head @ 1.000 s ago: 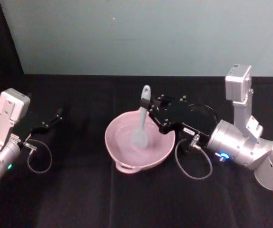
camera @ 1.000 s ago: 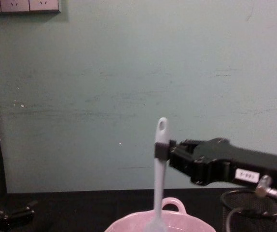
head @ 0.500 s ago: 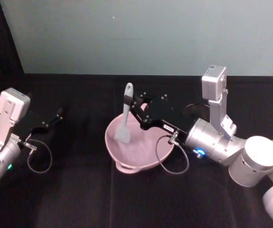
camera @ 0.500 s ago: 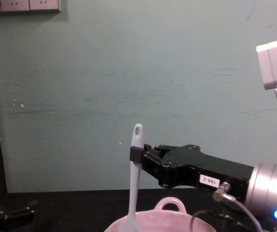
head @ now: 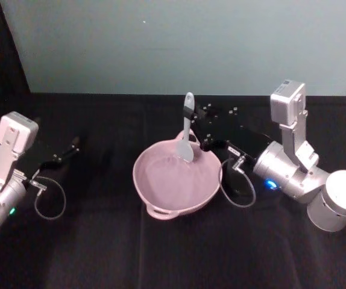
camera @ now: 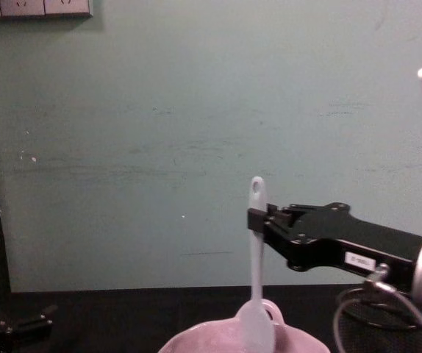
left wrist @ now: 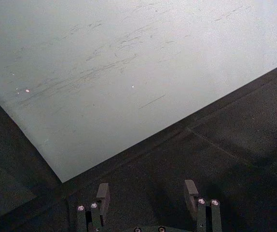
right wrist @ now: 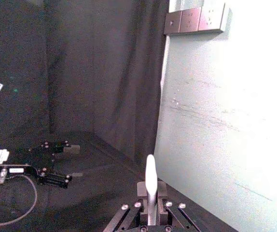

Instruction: Use the one hand to pick up the spoon and stir the clear water in the bowl.

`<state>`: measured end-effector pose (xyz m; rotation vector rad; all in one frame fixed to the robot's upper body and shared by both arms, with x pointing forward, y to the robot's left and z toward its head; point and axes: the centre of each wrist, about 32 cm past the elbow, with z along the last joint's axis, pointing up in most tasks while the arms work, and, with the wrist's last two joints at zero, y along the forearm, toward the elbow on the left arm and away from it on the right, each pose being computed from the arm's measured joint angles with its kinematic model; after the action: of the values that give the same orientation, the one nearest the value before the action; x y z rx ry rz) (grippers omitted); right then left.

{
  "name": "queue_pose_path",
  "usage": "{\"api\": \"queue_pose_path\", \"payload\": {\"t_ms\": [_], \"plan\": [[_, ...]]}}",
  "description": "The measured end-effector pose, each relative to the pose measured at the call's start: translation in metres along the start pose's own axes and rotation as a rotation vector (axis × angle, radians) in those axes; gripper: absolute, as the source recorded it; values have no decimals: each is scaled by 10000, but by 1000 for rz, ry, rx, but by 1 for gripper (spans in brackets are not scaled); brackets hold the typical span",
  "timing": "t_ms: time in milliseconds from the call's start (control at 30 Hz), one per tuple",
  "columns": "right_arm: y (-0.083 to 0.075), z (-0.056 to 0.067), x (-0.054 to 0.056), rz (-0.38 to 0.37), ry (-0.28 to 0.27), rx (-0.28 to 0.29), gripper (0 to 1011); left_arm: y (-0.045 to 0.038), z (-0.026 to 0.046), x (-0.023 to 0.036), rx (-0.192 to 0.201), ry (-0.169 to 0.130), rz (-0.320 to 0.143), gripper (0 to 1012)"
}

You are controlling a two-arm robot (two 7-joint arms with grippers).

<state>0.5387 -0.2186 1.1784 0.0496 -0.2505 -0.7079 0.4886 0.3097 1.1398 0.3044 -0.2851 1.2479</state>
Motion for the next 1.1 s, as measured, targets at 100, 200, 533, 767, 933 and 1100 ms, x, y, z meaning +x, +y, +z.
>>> {"api": "queue_pose_path", "payload": {"t_ms": [100, 200, 533, 767, 933, 1100], "plan": [[-94, 60, 22, 9, -8, -13, 117, 0, 0, 0, 0, 0, 0, 1011], [-178, 113, 18, 30, -6, -22, 117, 0, 0, 0, 0, 0, 0, 1011], [-297, 121, -134, 119, 73, -5, 117, 0, 0, 0, 0, 0, 0, 1011], [-146, 17, -285, 167, 137, 50, 117, 0, 0, 0, 0, 0, 0, 1011], [4, -72, -314, 158, 148, 72, 117, 0, 0, 0, 0, 0, 0, 1011], [140, -169, -296, 109, 141, 81, 117, 0, 0, 0, 0, 0, 0, 1011]]}}
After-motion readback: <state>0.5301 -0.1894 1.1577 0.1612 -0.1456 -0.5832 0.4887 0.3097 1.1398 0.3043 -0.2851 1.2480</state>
